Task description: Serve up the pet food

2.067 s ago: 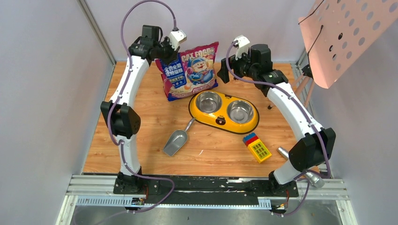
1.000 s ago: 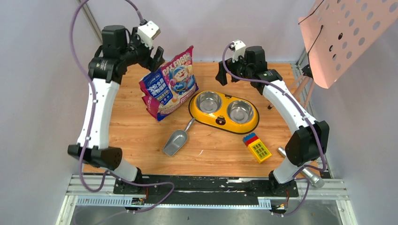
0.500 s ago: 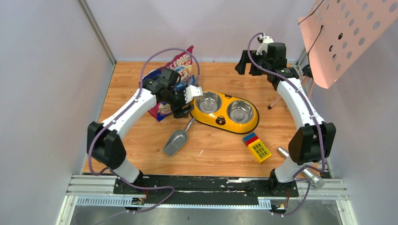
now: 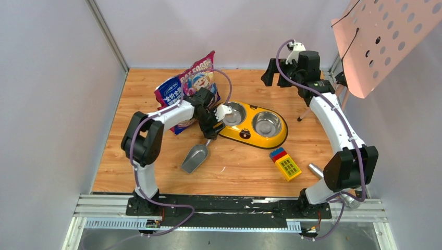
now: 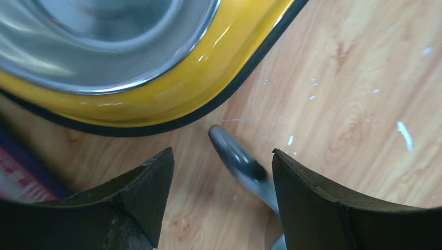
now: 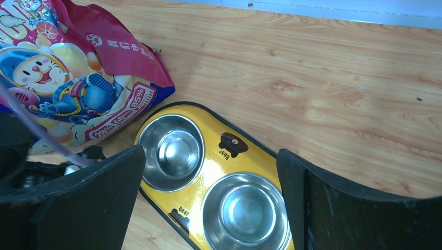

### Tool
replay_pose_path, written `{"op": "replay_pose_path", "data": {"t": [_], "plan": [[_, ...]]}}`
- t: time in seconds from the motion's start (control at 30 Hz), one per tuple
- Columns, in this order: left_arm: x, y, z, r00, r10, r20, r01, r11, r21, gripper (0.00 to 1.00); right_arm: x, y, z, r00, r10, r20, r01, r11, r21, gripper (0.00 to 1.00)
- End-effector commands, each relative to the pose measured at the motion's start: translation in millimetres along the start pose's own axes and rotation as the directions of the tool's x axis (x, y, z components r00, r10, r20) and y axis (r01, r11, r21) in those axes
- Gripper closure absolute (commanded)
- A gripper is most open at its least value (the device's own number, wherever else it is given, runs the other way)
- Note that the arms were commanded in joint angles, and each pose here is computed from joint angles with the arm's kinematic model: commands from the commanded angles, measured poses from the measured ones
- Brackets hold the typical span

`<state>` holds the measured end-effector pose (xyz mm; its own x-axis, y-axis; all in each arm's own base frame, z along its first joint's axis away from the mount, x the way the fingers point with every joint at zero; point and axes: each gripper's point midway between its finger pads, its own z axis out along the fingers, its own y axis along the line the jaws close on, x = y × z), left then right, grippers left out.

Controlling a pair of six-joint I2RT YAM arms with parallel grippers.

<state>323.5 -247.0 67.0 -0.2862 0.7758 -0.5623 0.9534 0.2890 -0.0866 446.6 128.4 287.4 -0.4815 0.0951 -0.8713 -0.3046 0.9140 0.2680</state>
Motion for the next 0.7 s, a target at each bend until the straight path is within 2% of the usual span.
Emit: {"op": "replay_pose_path", "data": {"t": [0.0, 0.13, 0.23, 0.33, 0.4, 0.5, 0.67], "plan": [[8.2, 13.3, 18.6, 0.995, -0.064, -0.079, 0.057, 0.994, -0.090, 0.26, -24.8, 2.8, -11.9, 0.995, -0.044, 0.089, 0.043, 0.999, 0.013, 0.01], [22.5, 12.5, 18.6, 0.988, -0.058, -0.143, 0.045, 0.995, -0.093, 0.42, -22.1, 0.2, -6.9, 0.996, -0.042, 0.078, 0.041, 0.999, 0.016, 0.01], [36.3, -3.3, 5.1, 0.981, -0.032, -0.192, 0.026, 0.999, -0.032, 0.55, -21.2, 1.5, -0.4, 0.997, -0.036, 0.069, 0.035, 0.999, 0.003, 0.01], [52.5, -18.8, -12.2, 0.976, -0.033, -0.214, 0.044, 0.998, 0.048, 0.73, -20.9, -0.4, 8.4, 0.998, -0.030, 0.059, 0.030, 1.000, -0.001, 0.01], [70.6, -23.6, -27.0, 0.969, -0.001, -0.245, 0.022, 0.996, 0.081, 0.82, -22.0, -1.4, 12.6, 0.998, -0.028, 0.057, 0.028, 1.000, 0.000, 0.01], [101.4, -26.6, -48.4, 0.959, 0.006, -0.282, 0.019, 0.996, 0.085, 0.86, -22.8, -1.8, 18.7, 0.998, -0.025, 0.052, 0.026, 1.000, -0.004, 0.01], [141.8, -29.6, -85.8, 0.941, 0.072, -0.331, -0.057, 0.997, 0.055, 0.91, -27.0, 0.0, 28.5, 0.999, -0.020, 0.050, 0.021, 1.000, -0.022, 0.01]]}}
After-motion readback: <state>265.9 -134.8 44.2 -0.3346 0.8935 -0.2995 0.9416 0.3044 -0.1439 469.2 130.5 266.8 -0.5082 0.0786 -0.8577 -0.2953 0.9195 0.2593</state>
